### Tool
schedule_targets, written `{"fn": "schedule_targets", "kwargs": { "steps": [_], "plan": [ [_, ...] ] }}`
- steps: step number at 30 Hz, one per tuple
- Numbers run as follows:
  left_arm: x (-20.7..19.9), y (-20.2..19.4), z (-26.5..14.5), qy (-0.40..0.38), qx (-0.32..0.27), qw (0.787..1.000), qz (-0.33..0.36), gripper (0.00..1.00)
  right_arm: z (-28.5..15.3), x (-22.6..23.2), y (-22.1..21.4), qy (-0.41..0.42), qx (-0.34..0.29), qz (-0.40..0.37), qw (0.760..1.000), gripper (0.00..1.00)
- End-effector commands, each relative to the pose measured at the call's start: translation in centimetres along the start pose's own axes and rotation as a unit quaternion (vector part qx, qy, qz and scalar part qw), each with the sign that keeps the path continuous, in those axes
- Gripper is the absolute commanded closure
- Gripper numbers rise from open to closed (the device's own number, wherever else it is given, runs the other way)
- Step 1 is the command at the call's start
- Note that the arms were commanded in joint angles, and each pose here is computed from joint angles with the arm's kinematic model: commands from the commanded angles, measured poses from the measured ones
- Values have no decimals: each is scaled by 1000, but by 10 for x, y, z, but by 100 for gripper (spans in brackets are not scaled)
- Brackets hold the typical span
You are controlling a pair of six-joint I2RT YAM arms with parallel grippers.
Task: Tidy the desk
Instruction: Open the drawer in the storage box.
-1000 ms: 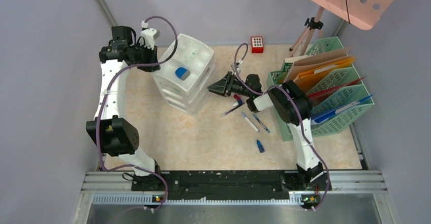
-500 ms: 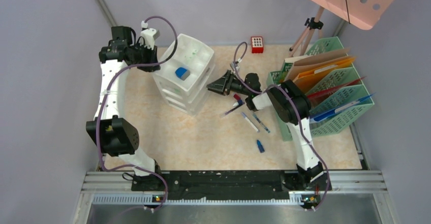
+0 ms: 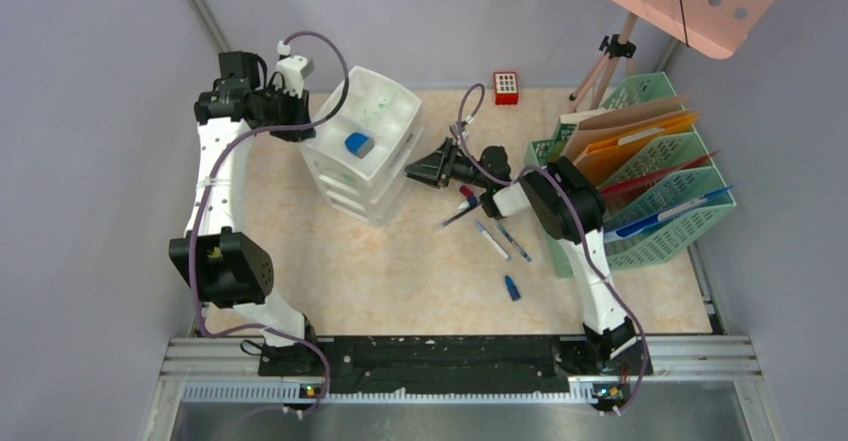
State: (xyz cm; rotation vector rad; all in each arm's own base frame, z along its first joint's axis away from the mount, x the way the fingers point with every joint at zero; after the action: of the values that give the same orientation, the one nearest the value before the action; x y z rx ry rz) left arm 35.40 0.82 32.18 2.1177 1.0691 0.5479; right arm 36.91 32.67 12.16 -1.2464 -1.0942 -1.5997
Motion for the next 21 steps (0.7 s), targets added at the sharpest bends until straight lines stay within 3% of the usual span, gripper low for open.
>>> {"fn": "schedule_targets", "kwargs": {
  "steps": [1, 12, 21],
  "plan": [
    [-9, 11, -16, -7, -37, 999, 16, 100, 10, 18, -1, 52, 13, -28, 998, 53],
    [-9, 11, -16, -8, -36, 999, 17, 100, 16, 19, -4, 52, 21, -25, 998, 54],
    [-9, 10, -15, -8, -35, 999, 17, 100, 11, 22, -7, 56, 22, -26, 998, 66]
  ]
}}
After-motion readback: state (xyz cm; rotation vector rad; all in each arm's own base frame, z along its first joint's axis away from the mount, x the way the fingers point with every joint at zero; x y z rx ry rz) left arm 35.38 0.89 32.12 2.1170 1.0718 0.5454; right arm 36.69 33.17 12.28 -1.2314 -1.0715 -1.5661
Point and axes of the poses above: each gripper's point midway between its finger pads, its own z axis out along the fingers, its own x axis along the line the jaws close on, y = z × x, the point moved 8 cm from there along -z, back along the fingers, and after that the axes turned 10 degrees about z, right-handed, at the moved point
